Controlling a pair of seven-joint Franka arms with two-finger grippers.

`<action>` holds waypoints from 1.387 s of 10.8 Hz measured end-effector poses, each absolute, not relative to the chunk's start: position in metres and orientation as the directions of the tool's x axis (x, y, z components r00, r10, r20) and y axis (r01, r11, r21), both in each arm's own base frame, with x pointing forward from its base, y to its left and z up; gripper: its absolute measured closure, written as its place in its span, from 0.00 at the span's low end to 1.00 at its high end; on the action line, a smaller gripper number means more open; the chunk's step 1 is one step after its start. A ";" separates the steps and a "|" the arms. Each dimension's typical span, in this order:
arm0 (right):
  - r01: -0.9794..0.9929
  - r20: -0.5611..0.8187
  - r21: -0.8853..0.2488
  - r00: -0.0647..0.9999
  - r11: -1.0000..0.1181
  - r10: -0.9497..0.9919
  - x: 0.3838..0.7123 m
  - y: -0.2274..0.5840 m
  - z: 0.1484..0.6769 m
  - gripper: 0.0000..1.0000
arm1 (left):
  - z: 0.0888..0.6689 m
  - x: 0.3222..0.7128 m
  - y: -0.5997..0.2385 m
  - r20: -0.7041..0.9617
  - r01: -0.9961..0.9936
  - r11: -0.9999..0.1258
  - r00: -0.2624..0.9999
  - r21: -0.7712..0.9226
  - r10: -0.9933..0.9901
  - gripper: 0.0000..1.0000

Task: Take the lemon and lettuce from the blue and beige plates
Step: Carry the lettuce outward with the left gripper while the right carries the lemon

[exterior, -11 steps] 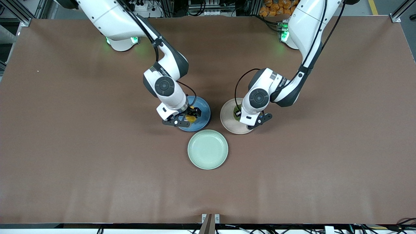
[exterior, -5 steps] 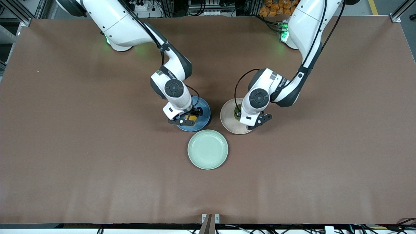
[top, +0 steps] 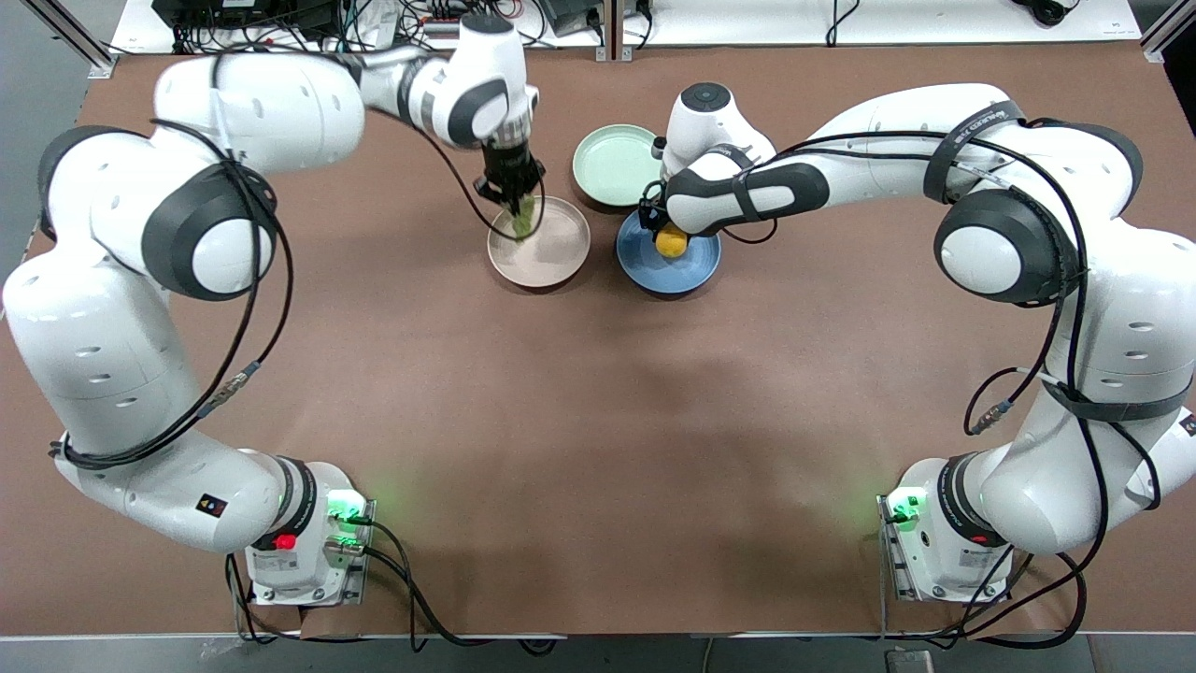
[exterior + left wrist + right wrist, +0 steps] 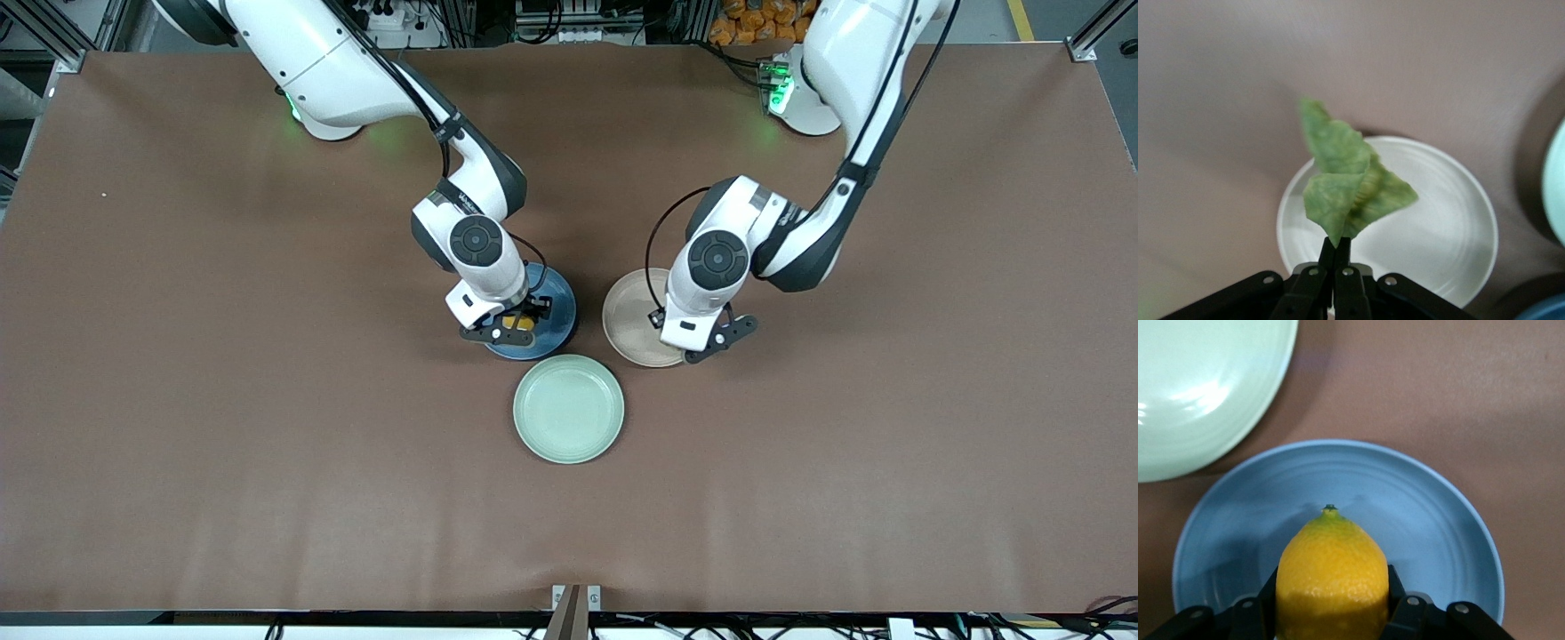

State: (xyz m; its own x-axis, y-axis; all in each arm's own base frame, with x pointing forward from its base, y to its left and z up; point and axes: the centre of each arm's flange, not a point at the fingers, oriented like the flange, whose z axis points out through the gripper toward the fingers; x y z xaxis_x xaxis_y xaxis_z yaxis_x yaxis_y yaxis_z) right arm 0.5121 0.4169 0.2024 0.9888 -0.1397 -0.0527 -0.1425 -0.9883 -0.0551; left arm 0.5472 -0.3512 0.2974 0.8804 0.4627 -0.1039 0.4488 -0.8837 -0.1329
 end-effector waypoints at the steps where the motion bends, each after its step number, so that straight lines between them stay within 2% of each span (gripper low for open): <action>1: -0.148 -0.051 -0.051 0.988 -0.988 -0.145 0.519 0.416 0.210 0.39 | 0.324 0.558 -0.346 -0.091 0.441 -0.888 0.886 -0.133 0.454 0.98; 5: -0.078 -0.074 0.002 0.994 -0.997 -0.078 0.558 0.364 0.272 0.39 | 0.393 0.611 -0.260 -0.050 0.349 -0.935 0.935 -0.061 0.352 0.98; 8: 0.046 -0.098 0.052 0.994 -0.998 0.041 0.588 0.279 0.295 0.39 | 0.404 0.632 -0.184 -0.073 0.236 -0.970 0.968 -0.060 0.240 0.98; 11: 0.105 -0.127 0.099 0.988 -0.990 0.092 0.610 0.178 0.291 0.39 | 0.372 0.642 -0.122 -0.140 0.148 -0.987 0.978 -0.063 0.156 0.98; 15: 0.124 -0.147 0.130 0.984 -0.984 0.104 0.625 0.080 0.287 0.39 | 0.295 0.641 -0.110 -0.257 0.146 -0.986 0.952 -0.086 0.164 0.98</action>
